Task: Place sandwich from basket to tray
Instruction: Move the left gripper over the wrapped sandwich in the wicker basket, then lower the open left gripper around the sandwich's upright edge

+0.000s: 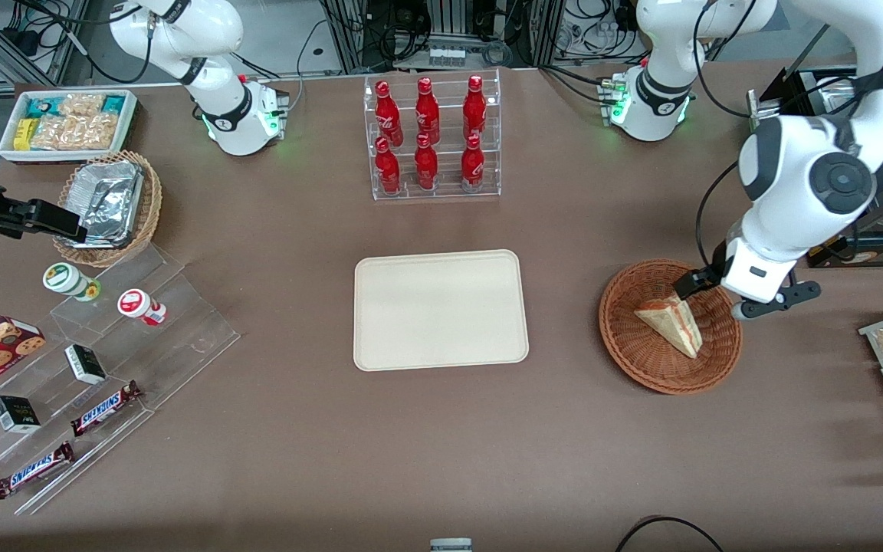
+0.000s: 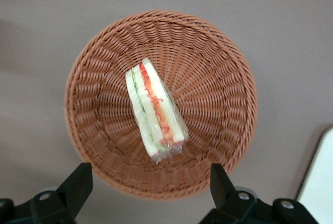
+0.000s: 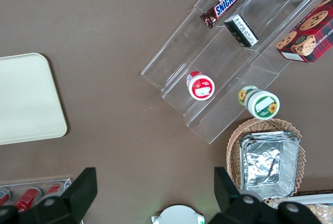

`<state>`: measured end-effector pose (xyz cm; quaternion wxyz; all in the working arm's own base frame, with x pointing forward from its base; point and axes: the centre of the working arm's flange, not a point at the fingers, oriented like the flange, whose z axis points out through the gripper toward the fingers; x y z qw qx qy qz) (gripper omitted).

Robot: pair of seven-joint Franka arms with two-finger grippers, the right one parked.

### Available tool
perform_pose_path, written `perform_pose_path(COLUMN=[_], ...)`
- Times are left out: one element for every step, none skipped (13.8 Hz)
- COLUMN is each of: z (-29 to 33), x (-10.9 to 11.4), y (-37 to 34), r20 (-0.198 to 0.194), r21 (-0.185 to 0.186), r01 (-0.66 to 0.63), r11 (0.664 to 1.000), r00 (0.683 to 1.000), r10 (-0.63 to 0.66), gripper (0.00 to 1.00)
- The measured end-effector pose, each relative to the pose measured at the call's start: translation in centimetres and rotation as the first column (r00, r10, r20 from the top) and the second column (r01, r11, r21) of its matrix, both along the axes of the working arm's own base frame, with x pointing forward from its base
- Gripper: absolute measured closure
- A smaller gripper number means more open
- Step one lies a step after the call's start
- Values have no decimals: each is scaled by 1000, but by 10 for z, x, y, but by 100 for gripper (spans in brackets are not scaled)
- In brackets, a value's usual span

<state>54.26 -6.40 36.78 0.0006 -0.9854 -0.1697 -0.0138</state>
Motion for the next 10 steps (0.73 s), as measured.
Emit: perform_pose_path(z=[-13,-22,-29,-35,-42,-51,-61,-71,-80,-88], x=[-5,-7,-8,-7,-5,-4,-4,-5,-7,-8], y=[1,2,3,3,3,2,2,2,3,3], r20=[7,9,13,21,29,38,46,49,48,45], r21=[-2,-4,-7,-11,-15,-21,-25,-28,-30,-30], r01=[-28,-50,-72,-96,-122,-143,-155,-161,-165,-167], r11=[1000,999,997,995,992,989,988,987,986,985], r00=[1000,999,997,995,992,989,987,986,985,985], r10=[28,50,72,96,122,144,156,162,166,169], gripper=[0,0,0,0,0,0,0,0,0,0])
